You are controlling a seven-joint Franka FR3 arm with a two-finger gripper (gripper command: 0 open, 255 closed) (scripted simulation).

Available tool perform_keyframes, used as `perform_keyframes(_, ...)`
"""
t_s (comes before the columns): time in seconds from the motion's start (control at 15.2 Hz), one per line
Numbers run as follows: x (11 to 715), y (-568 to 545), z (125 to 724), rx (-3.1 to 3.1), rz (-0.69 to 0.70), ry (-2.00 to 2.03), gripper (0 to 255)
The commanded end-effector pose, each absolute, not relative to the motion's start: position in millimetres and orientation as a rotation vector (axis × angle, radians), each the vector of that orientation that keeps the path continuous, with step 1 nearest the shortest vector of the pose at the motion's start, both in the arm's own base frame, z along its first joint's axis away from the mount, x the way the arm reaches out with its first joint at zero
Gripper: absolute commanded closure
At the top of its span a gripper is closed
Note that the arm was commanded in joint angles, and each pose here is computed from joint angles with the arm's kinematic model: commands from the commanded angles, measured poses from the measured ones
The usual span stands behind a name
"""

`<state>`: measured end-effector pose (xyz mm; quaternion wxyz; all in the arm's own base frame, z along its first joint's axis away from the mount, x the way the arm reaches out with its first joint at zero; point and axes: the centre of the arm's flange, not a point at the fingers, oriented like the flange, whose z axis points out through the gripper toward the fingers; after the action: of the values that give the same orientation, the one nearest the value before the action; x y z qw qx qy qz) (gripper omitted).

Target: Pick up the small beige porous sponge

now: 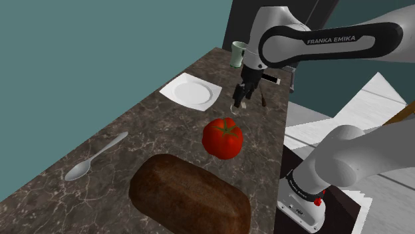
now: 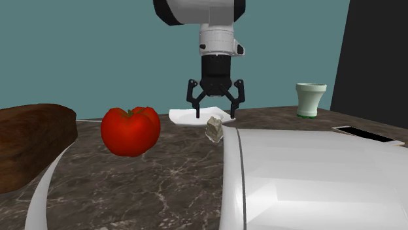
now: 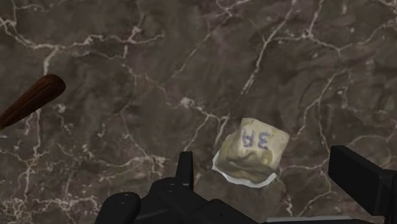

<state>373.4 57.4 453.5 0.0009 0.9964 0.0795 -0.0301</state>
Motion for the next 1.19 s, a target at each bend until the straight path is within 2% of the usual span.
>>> perform_keyframes(0.0, 373.0, 57.6, 442.9, 3.128, -0.093, 0.251, 0)
perform_keyframes(0.26, 373.0, 57.6, 429.3, 3.128, -0.093, 0.251, 0)
perform_keyframes(0.33, 373.7, 57.1, 429.5, 3.128, -0.093, 0.251, 255)
perform_keyframes(1.12, 373.0, 57.6, 445.2, 3.128, -0.093, 0.251, 255)
